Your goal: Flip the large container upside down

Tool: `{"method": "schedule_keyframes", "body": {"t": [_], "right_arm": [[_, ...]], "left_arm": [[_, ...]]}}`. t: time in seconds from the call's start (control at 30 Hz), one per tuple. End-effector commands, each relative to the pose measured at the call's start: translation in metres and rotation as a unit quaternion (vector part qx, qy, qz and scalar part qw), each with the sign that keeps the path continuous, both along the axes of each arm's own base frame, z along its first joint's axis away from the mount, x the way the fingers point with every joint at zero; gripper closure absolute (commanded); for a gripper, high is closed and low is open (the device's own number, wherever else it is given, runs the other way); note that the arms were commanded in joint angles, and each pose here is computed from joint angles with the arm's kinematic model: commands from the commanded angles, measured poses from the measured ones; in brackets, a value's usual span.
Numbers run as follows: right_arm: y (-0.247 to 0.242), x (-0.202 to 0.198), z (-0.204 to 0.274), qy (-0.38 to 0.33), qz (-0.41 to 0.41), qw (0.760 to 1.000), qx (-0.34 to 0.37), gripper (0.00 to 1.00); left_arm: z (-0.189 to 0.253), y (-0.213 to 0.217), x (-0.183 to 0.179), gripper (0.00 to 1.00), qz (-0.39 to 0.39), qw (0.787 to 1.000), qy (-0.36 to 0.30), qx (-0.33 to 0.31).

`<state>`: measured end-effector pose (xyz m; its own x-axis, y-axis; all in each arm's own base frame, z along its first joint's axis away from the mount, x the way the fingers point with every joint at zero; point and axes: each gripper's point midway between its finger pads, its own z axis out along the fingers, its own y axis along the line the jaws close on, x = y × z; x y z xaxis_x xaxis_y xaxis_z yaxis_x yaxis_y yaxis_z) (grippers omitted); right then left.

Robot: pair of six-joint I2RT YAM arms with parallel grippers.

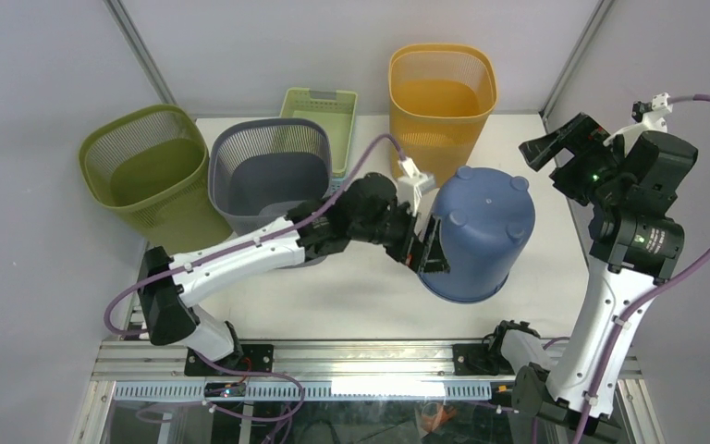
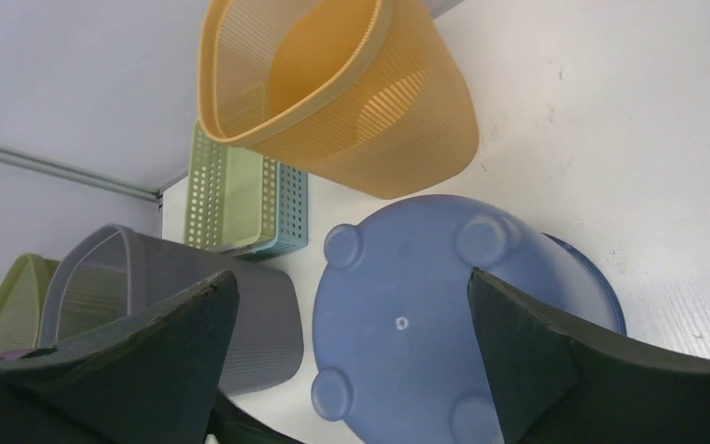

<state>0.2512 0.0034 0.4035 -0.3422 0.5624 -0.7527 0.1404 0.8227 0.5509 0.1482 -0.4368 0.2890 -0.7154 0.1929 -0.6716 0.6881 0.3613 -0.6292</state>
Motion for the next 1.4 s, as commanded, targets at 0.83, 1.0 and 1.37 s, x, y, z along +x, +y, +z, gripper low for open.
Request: {"method": "schedule_keyframes", "body": {"t": [0.83, 1.0, 1.37], "right_arm": [[-0.031, -0.087, -0.081, 0.154, -0.152, 0.975, -0.043, 0.01], [-0.052, -0.080, -0.136, 0.181, -0.233, 0.955, -0.023, 0.01], [-0.115, 0.005, -0.152, 0.046, -0.270, 0.947, -0.165, 0.04]], "left_arm": [[-0.004, -0.050, 0.039, 0.01, -0.017, 0.995, -0.098, 0.020], [-0.019, -0.006, 0.004, 0.01, -0.014, 0.998, -0.048, 0.025], [-0.037, 0.013, -0.004, 0.01, -0.015, 0.998, -0.051, 0.044]]}}
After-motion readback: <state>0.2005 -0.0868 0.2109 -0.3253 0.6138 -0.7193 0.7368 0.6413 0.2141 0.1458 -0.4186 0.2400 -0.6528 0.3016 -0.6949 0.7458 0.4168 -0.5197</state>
